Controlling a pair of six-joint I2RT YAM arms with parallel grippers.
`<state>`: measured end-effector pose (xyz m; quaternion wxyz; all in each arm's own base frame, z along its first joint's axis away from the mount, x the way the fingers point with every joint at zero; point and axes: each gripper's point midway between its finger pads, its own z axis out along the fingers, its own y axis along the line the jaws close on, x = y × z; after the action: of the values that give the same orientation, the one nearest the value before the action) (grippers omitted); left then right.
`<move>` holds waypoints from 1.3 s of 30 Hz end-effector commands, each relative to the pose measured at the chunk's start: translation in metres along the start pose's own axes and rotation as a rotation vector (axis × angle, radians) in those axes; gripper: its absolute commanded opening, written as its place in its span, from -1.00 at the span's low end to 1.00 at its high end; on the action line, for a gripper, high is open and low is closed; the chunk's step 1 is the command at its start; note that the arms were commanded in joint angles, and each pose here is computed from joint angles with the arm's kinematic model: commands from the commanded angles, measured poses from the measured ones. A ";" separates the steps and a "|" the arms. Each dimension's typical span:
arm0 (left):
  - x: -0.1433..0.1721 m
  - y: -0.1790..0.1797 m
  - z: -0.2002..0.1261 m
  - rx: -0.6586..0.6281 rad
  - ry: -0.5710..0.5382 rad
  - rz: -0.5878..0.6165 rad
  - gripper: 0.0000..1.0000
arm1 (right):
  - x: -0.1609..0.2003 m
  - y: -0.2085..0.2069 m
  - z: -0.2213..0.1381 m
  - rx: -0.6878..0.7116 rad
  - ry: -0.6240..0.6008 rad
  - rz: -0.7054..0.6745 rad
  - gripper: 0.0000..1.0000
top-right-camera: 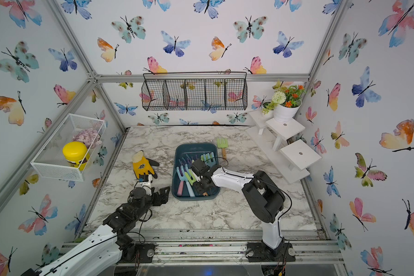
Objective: Take the hand rake out of the storage box
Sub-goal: Pick up the rake from the storage box.
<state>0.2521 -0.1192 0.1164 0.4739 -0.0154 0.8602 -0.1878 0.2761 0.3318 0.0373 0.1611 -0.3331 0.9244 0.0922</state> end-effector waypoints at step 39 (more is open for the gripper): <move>-0.016 -0.022 -0.001 0.068 0.034 0.022 0.86 | -0.039 -0.006 -0.066 0.046 -0.208 0.025 -0.80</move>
<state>0.2564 -0.1280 0.1245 0.4640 -0.0035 0.8641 -0.1951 0.2859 0.3365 0.1002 0.2329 -0.3214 0.9099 0.1204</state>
